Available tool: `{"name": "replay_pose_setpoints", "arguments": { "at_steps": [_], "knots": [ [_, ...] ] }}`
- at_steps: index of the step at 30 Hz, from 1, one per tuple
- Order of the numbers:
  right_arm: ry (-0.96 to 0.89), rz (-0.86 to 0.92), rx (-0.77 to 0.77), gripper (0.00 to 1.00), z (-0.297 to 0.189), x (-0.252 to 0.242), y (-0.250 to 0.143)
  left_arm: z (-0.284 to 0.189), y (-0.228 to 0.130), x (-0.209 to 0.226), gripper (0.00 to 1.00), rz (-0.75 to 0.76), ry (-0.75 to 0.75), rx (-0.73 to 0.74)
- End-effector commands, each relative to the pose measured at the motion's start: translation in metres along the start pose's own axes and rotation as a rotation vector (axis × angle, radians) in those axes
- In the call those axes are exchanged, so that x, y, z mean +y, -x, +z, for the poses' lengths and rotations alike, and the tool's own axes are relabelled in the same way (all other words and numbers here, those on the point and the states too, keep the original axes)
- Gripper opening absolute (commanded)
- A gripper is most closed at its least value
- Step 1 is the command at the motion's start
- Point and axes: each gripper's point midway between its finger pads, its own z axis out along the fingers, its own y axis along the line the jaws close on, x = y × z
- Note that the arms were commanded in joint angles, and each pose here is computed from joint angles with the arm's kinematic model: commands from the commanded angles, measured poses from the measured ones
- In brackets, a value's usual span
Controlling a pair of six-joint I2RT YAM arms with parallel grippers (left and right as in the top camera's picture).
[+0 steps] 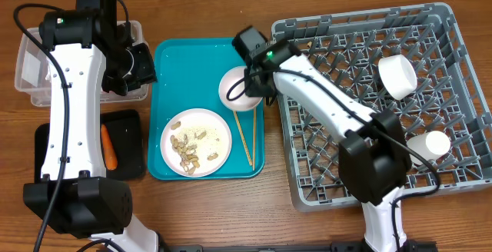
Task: Sort waste into correct bins and load items into the dishwasher
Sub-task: 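Carry the pink bowl with the right gripper to the rack's back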
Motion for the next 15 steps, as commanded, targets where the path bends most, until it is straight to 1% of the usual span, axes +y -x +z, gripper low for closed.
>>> {"name": "replay_pose_setpoints", "arguments": {
  "at_steps": [1,3,4,6,7,8,9,10,12,15],
  "knots": [
    [-0.092,0.105,-0.322,0.04,-0.108,-0.055,0.061,-0.005,0.003,0.001,0.4,0.014,0.006,-0.021],
    [-0.156,0.083,-0.371,0.04,-0.126,-0.077,0.068,-0.005,0.004,0.0,0.4,0.015,0.005,-0.024],
    [-0.21,0.062,-0.386,0.04,-0.133,-0.09,0.07,-0.005,0.004,0.0,0.4,0.015,0.005,-0.026],
    [-0.357,0.078,-0.414,0.04,-0.142,-0.124,0.073,-0.005,0.004,0.0,0.4,0.015,0.004,-0.028],
    [-0.493,0.106,-0.439,0.04,-0.15,-0.153,0.074,-0.005,0.004,0.0,0.4,0.015,0.004,-0.028],
    [-0.584,0.144,-0.464,0.04,-0.155,-0.173,0.075,-0.005,0.004,0.0,0.4,0.015,0.004,-0.028],
    [-0.672,0.198,-0.497,0.04,-0.161,-0.191,0.075,-0.005,0.004,0.0,0.39,0.015,0.004,-0.028],
    [-0.8,0.282,-0.549,0.04,-0.168,-0.218,0.072,-0.005,0.004,0.0,0.4,0.015,0.004,-0.028],
    [-0.946,0.357,-0.595,0.04,-0.168,-0.247,0.062,-0.005,0.004,0.0,0.4,0.015,0.003,-0.027],
    [-1.088,0.369,-0.606,0.04,-0.153,-0.275,0.048,-0.005,0.004,0.0,0.39,0.015,0.003,-0.028]
  ]
}}
